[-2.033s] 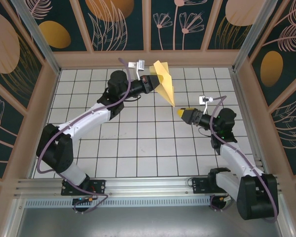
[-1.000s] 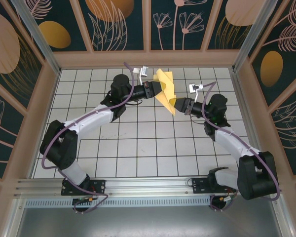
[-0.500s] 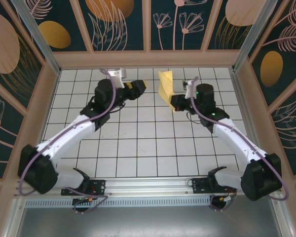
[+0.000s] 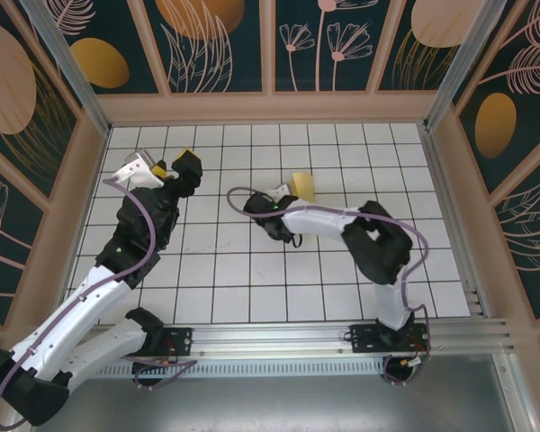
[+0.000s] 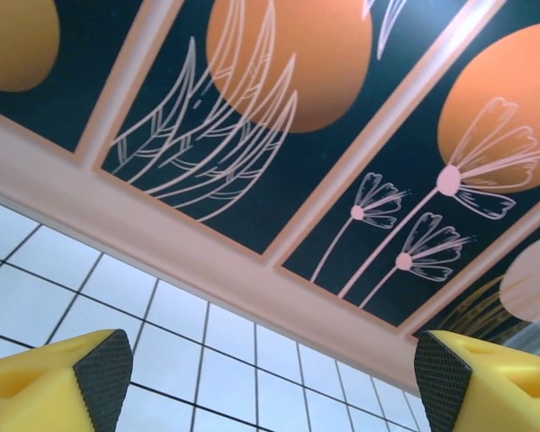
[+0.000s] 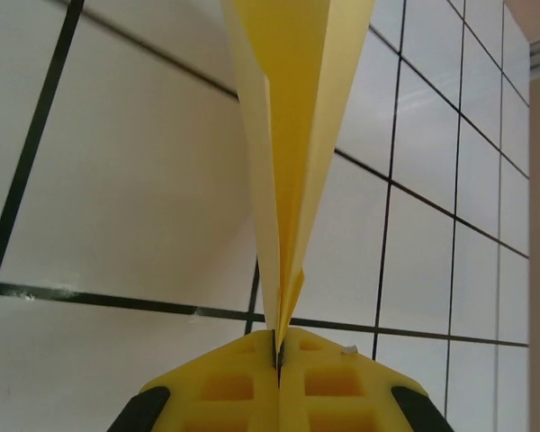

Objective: Fold a paper plane with a square sheet of paper (fold left side to right side)
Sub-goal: Turn over the paper at the center of the table.

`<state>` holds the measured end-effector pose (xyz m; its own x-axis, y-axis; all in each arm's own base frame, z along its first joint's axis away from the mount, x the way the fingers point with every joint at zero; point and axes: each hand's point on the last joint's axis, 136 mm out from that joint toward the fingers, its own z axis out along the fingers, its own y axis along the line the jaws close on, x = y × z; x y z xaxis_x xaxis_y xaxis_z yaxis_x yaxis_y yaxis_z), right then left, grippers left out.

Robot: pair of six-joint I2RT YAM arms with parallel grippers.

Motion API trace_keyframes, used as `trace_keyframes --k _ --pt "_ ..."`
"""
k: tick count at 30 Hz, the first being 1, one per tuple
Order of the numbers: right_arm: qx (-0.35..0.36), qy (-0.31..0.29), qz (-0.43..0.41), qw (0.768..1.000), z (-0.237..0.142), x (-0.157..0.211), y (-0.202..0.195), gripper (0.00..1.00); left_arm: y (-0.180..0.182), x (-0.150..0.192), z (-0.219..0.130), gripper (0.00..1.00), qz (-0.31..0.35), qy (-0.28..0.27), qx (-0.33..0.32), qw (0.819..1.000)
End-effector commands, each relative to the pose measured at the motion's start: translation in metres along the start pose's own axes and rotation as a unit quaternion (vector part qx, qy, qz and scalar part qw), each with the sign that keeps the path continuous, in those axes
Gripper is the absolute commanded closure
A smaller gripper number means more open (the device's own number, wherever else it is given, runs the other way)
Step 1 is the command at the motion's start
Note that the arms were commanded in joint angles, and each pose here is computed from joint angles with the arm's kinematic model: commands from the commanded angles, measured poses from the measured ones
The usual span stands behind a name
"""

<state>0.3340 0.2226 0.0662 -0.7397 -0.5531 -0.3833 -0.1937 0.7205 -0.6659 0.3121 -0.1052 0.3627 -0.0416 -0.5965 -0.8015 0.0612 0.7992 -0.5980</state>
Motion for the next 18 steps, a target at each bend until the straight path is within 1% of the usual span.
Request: trace_keyframes --k 1,3,4,7,9,11,14,18 --pt "0.056 0.013 -0.043 0.997 0.0 0.009 0.003 0.94 0.014 0.005 0.002 0.15 0.019 0.0 -0.032 0.999" --pt "0.044 0.026 -0.057 0.997 0.006 0.016 0.024 0.91 0.013 0.01 0.005 0.15 0.021 0.007 -0.031 0.999" --pt "0.03 0.036 -0.063 0.997 0.009 0.021 0.035 0.88 0.013 0.012 0.007 0.15 0.022 0.011 -0.031 0.999" --pt "-0.035 0.055 -0.058 0.996 0.008 0.03 0.062 0.74 0.011 0.02 0.011 0.14 0.026 0.024 -0.029 0.999" --pt "-0.076 0.05 -0.041 0.995 -0.001 0.028 0.068 0.65 0.01 0.027 0.016 0.13 0.031 0.037 -0.028 0.998" --pt "-0.117 0.042 -0.017 0.992 -0.014 0.024 0.068 0.57 0.008 0.034 0.02 0.1 0.033 0.049 -0.025 0.998" --pt "-0.169 0.026 0.02 0.985 -0.035 0.017 0.057 0.46 0.006 0.043 0.027 0.06 0.03 0.068 -0.024 0.997" --pt "-0.235 -0.003 0.081 0.969 -0.062 0.009 0.03 0.36 0.005 0.063 0.039 0.03 0.009 0.108 -0.007 0.994"
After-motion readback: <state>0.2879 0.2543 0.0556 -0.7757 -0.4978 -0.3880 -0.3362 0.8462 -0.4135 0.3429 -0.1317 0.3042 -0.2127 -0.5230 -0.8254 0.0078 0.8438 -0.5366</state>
